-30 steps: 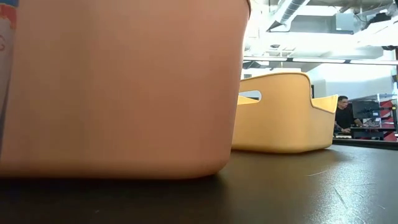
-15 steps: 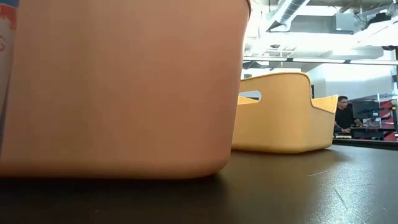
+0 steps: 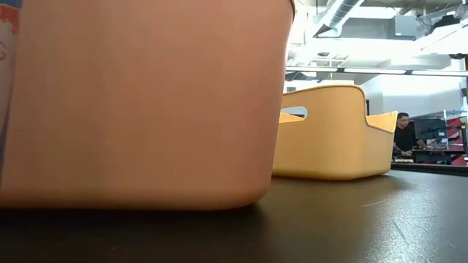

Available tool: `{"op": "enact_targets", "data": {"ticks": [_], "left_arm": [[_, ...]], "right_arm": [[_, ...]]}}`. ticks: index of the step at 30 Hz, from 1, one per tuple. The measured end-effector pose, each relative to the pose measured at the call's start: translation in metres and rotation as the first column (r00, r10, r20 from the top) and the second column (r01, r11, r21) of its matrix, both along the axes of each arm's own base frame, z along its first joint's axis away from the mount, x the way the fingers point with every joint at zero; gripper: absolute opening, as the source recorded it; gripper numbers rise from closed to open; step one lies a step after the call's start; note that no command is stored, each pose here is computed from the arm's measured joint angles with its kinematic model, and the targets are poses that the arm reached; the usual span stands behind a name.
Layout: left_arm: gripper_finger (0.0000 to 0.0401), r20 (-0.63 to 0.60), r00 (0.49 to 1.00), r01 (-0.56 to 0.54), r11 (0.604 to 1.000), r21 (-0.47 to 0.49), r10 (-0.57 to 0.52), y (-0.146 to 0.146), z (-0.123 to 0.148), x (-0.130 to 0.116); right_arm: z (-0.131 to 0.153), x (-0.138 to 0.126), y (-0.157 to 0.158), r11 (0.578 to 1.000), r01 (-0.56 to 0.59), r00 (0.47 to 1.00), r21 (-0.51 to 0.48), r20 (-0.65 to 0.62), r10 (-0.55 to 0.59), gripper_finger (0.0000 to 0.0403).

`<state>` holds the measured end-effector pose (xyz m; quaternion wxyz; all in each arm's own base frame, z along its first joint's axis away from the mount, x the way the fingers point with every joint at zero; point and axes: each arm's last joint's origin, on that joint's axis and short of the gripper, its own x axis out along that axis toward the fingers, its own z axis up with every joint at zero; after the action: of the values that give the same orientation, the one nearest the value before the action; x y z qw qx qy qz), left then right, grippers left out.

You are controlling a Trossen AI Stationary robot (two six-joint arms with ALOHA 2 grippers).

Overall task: Sort soda cans
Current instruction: Put the blue soda can into the orange bin

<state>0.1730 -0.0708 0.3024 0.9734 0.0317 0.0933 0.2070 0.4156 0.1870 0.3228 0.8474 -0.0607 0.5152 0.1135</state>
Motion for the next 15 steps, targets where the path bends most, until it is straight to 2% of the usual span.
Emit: {"op": "enact_targets", "data": {"ticks": [9,15], "left_arm": [[0.0359,-0.018,0.999,0.031,0.999,-0.029,-0.031,-0.006,-0.006,0.006],[0.0359,-0.046,0.997,0.064,0.998,-0.027,-0.065,-0.019,-0.019,0.022]], "right_arm": [[-0.029,0.007,0.002,0.999,0.026,0.993,-0.04,-0.113,-0.03,0.0234],[-0.042,0.01,0.003,0.997,0.036,0.988,-0.062,-0.149,-0.045,0.0234]]}}
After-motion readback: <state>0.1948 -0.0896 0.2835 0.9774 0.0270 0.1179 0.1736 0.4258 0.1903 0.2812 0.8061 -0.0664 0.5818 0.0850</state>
